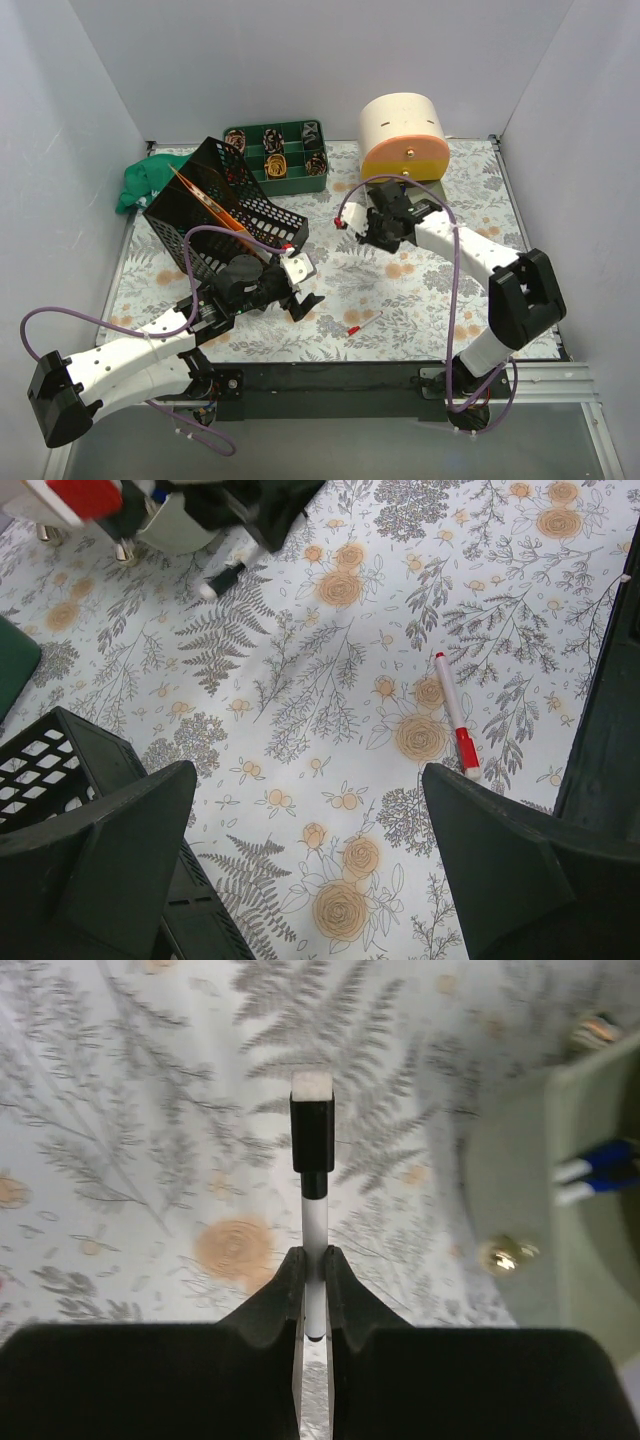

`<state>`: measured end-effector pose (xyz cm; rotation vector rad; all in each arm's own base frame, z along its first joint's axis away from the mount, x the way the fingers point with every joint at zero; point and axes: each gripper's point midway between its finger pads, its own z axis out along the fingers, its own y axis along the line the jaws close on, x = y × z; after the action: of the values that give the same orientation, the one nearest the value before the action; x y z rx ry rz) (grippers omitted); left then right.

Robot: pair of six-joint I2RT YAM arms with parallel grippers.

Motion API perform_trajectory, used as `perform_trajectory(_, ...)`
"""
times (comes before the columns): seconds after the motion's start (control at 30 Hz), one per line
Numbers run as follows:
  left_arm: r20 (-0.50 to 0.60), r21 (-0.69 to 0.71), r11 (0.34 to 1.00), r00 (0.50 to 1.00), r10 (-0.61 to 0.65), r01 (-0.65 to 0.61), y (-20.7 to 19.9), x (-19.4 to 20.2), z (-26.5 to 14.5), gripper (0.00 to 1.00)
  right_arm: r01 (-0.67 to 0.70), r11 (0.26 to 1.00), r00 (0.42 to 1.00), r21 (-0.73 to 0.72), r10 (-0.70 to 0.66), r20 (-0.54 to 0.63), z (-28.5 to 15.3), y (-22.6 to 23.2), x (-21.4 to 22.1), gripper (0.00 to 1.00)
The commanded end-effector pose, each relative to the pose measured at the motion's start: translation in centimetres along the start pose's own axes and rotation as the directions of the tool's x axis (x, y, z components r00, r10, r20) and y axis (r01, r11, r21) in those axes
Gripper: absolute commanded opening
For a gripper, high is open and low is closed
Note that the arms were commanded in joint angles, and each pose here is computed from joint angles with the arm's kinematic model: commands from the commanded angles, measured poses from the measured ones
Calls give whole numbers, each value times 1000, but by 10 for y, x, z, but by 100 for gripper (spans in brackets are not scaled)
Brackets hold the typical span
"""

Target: Organize the desk

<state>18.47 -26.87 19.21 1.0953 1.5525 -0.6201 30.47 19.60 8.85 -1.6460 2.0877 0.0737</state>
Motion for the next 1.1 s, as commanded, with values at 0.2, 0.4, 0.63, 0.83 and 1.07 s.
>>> perform_trajectory(0.2,15,-6,1000,1000,17,-17,2,-6,-3,98,211,928,977,308,-190,-100,-67,-130,-1,1)
perform_trajectory(0.4,9,-8,1000,1000,16,-16,2,-4,-3,98,228,902,967,366,-167,-191,-66,-182,9,1)
perform_trajectory(0.63,15,-13,1000,1000,19,-19,3,-5,-4,98,225,907,959,355,-143,-243,-47,-196,18,29)
perform_trajectory(0.83,17,-8,1000,1000,19,-19,2,-6,-4,98,178,908,973,379,-106,-203,-51,-197,13,49)
perform_trajectory(1.07,15,-11,1000,1000,20,-20,2,-5,-4,98,91,950,995,300,-100,16,-71,-159,-15,48)
